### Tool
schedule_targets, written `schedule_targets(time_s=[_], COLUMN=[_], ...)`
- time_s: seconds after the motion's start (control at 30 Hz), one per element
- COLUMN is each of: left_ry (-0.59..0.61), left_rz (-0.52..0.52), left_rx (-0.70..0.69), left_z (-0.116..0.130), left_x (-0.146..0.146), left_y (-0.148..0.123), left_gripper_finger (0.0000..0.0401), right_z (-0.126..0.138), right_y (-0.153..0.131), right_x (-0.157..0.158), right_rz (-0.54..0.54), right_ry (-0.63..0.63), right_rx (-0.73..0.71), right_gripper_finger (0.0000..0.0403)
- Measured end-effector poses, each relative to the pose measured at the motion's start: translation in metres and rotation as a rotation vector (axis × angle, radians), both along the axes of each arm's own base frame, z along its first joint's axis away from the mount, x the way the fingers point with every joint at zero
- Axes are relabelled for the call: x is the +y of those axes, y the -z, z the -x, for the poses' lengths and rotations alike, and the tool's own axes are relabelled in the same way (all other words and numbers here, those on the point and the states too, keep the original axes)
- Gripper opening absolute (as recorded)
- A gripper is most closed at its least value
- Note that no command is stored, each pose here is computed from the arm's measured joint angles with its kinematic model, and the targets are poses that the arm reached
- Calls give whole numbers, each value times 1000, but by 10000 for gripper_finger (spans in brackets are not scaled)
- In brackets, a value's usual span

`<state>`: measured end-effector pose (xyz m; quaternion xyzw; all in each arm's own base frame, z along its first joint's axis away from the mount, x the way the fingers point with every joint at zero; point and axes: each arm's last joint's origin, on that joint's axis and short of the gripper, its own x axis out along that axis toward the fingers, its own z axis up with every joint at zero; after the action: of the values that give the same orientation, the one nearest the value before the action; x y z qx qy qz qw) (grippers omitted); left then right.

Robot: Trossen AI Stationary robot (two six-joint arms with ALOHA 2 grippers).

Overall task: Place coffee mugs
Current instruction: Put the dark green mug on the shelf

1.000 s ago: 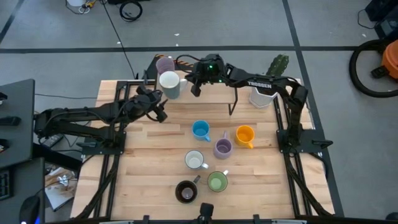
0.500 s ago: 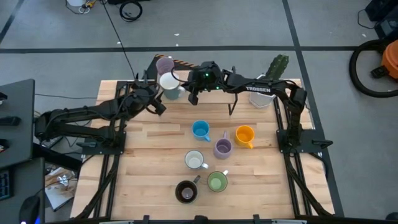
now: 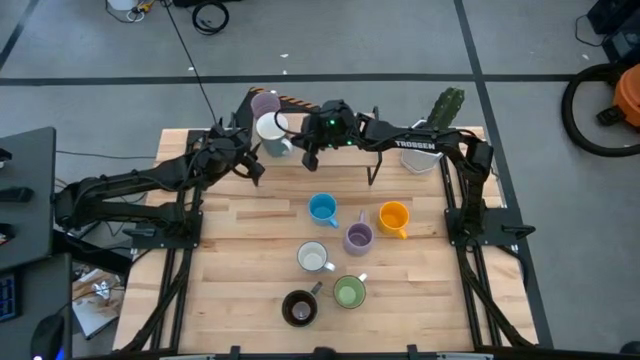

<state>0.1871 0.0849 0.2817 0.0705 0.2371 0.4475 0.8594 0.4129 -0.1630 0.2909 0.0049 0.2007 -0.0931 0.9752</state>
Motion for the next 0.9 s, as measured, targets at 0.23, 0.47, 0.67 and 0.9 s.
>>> schedule_targets(time_s=[0.23,0.47,0.67,0.9], left_ry=[54,88,106,143], left_rz=[15,36,52,79], left_rx=[16,-53,-138,-167], left_z=[10,22,29,28], left_x=[-15,-28,-35,-40], left_y=[-4,-12,-19,-20], left_gripper_finger=[192,192,192,192], right_z=[8,0,-10,-19], right_y=[8,17,19,9], right_x=[-8,0,18,29], right_rz=[-35,-77,-51,-3], right_ry=[24,0,39,27], right_rx=[87,89,92,-19], right_gripper_finger=[49,49,49,49])
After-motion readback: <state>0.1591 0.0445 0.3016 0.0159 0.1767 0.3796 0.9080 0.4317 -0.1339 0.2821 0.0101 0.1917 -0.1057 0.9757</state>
